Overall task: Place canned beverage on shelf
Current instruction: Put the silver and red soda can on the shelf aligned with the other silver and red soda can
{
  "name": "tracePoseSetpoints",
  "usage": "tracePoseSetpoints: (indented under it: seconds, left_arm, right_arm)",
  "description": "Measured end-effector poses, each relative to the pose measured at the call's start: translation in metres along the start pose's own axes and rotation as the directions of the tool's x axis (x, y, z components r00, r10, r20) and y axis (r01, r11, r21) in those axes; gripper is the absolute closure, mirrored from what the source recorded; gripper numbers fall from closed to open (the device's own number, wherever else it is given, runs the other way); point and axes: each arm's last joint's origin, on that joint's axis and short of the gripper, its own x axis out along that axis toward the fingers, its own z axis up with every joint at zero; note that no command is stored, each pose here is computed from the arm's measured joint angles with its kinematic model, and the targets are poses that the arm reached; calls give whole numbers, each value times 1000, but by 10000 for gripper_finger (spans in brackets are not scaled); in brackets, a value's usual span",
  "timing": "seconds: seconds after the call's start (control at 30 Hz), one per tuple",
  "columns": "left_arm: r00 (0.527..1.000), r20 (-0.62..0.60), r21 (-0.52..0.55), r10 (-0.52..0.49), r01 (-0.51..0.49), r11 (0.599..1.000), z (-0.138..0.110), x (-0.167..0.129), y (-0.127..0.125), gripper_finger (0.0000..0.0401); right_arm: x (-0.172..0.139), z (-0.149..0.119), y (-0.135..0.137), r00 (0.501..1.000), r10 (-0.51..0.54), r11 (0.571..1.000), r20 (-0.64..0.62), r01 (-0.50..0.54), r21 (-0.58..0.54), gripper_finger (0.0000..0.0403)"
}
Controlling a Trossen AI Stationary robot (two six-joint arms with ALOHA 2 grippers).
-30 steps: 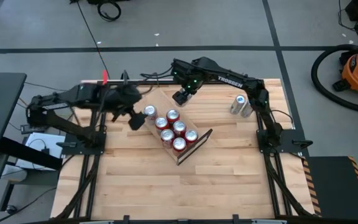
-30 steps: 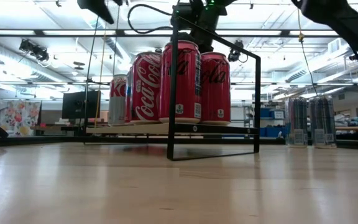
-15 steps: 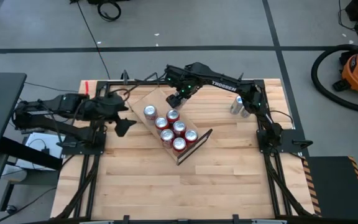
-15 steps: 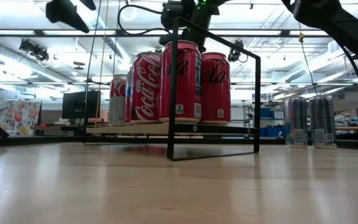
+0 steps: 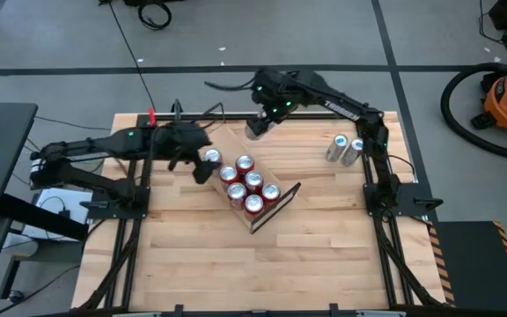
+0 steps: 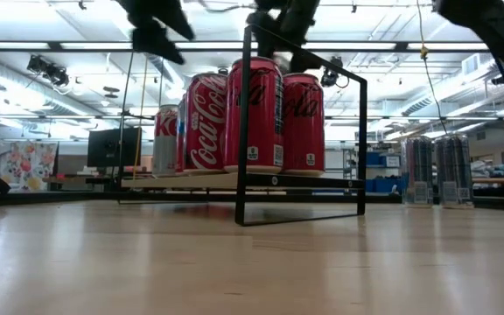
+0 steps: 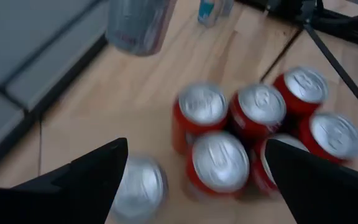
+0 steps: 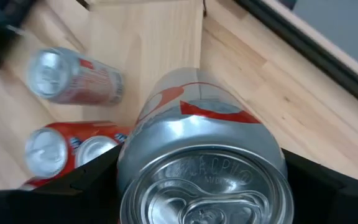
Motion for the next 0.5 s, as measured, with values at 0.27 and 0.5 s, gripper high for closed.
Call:
tracePoseSetpoints:
  seconds: [0.27, 0.5]
  left_arm:
    - [993, 115, 87, 43, -53, 995, 23, 49, 8, 10]
    - [975, 205, 88, 90, -110, 990, 34, 76, 11, 9]
  right_arm:
    - [-36, -5, -3, 993, 107, 993, 41, -105, -50, 75]
    - [-38, -6, -1, 984, 176, 980, 12, -174, -98, 75]
